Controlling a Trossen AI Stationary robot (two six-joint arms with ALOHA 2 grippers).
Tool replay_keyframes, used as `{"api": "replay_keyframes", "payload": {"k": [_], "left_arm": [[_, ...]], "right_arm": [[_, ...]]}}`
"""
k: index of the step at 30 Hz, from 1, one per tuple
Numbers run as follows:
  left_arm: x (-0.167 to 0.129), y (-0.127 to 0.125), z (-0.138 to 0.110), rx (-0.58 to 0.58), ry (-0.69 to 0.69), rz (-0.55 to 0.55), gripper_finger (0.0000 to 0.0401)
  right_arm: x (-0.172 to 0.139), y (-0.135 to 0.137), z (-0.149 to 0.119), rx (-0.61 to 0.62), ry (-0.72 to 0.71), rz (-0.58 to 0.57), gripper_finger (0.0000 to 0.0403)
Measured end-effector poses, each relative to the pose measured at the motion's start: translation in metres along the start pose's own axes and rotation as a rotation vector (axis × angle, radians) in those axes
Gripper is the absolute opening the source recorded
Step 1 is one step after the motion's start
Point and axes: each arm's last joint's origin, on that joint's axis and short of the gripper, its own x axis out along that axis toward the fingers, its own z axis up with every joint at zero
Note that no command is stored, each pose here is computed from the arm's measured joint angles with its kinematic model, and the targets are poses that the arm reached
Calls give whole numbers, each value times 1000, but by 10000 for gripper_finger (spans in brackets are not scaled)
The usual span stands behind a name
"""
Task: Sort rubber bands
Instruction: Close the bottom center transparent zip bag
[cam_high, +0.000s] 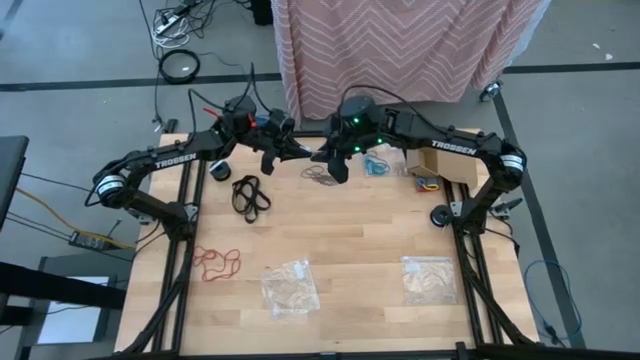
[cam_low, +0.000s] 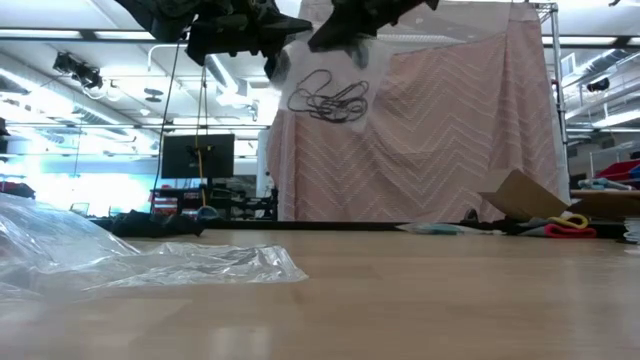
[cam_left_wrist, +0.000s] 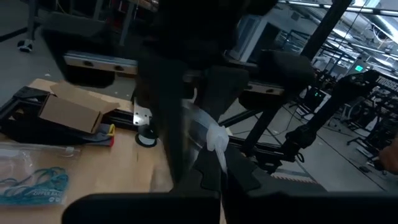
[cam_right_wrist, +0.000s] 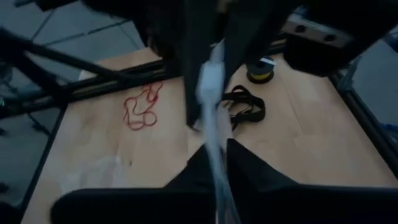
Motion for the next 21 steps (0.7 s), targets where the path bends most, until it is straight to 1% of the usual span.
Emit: {"api": "replay_keyframes", "payload": {"k": [4, 8, 16, 21], "left_arm": [[0, 0, 0, 3, -3, 5, 0], [0, 1, 0, 8, -8, 17, 7], [0, 1, 0, 9, -8, 23, 41], [0, 0, 1, 13, -6, 11, 69]], "right_arm": [[-8, 3, 1, 6, 2, -24, 6], [-11, 5, 2, 1, -7, -21, 1], [-12, 5, 5, -5, -34, -13, 0], [-12, 6, 6, -7, -40, 9, 0]]}}
